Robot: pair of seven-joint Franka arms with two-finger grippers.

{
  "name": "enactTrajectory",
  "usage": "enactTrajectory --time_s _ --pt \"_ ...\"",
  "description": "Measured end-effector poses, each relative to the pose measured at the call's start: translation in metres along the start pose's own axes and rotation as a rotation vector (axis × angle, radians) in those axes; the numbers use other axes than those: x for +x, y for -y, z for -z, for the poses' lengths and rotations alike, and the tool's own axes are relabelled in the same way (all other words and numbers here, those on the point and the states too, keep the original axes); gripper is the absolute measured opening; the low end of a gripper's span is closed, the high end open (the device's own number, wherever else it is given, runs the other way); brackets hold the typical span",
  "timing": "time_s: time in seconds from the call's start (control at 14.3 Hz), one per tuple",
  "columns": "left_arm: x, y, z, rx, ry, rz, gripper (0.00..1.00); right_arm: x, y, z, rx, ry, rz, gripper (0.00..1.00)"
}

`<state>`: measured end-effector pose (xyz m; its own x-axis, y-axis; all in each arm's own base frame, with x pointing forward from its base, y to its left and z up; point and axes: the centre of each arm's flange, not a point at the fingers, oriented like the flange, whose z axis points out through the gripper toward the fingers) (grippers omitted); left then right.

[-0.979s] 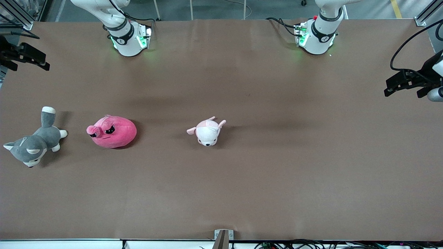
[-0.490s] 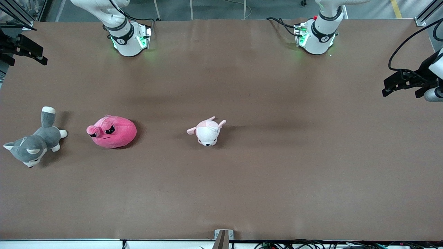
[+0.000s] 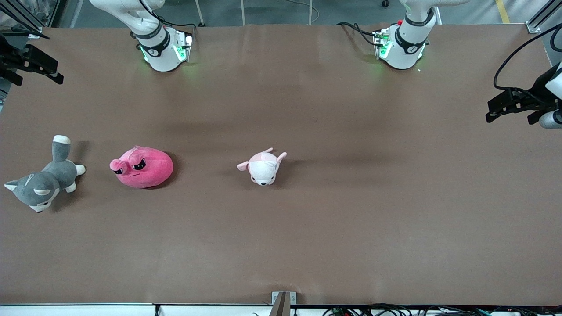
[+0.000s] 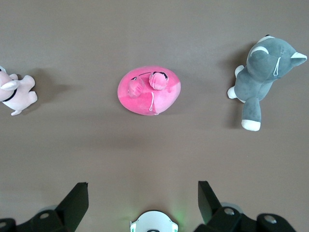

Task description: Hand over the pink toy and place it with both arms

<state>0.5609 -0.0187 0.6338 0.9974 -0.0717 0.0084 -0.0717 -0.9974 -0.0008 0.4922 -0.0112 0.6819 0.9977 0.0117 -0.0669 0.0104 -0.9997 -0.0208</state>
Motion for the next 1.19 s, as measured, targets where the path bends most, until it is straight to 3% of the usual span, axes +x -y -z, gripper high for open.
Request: enactTrajectory --time_s 1.19 --pt "0.0 0.0002 0.0001 0.0 0.0 0.001 1.0 0.001 -0.0024 0.0006 0.005 -0.009 -0.005 1.0"
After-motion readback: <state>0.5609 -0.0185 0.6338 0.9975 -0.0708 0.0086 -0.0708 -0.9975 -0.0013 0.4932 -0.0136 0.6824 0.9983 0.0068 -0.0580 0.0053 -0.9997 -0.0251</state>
